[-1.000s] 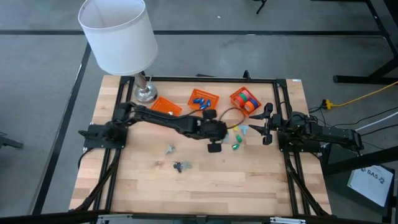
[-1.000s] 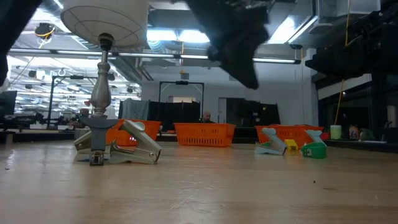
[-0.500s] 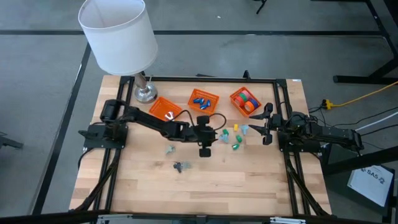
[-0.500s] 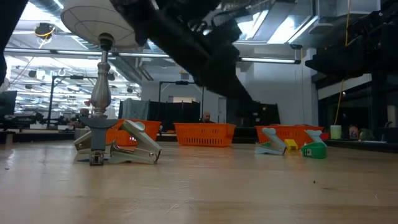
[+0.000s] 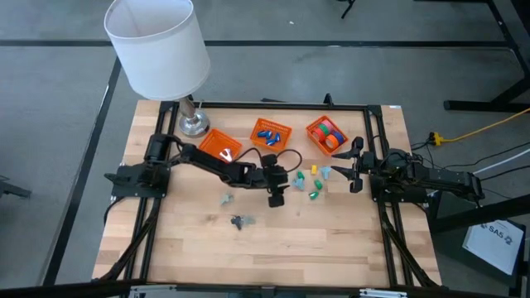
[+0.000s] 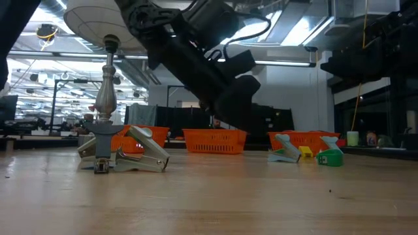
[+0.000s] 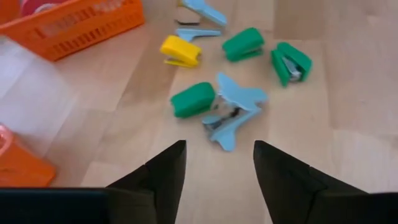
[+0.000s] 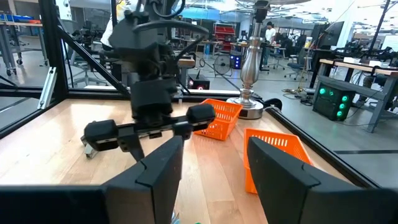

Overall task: Pick and place Stapler, Stapler remover, tape
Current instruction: Put the light blue staple remover into the left orange bin

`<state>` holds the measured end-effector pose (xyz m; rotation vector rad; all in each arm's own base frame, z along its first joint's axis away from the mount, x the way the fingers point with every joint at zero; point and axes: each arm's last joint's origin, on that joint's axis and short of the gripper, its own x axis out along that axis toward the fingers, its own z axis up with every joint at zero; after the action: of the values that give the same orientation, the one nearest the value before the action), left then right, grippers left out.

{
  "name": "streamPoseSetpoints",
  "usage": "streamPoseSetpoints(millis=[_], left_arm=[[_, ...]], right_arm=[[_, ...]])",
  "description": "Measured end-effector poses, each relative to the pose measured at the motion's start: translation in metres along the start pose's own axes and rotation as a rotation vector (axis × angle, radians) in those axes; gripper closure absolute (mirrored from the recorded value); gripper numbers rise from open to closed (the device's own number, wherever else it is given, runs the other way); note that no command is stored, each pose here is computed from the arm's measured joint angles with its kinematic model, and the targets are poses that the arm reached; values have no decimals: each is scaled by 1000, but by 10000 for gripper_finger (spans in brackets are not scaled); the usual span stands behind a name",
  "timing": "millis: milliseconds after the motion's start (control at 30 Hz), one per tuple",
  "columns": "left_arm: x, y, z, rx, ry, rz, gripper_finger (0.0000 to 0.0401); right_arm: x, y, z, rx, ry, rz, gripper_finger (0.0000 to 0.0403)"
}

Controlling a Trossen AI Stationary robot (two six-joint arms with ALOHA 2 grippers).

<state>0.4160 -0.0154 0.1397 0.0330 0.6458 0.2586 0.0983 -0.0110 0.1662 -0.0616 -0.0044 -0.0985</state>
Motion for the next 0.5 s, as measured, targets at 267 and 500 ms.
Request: streamPoseSetpoints(millis=[267, 500], left_arm=[[16, 1, -9, -18, -6, -9, 209], [39, 0, -16, 54, 16, 26, 209]], right_arm=[[0, 0, 0, 0, 1, 0, 215], [0, 0, 0, 0, 0, 0, 215]])
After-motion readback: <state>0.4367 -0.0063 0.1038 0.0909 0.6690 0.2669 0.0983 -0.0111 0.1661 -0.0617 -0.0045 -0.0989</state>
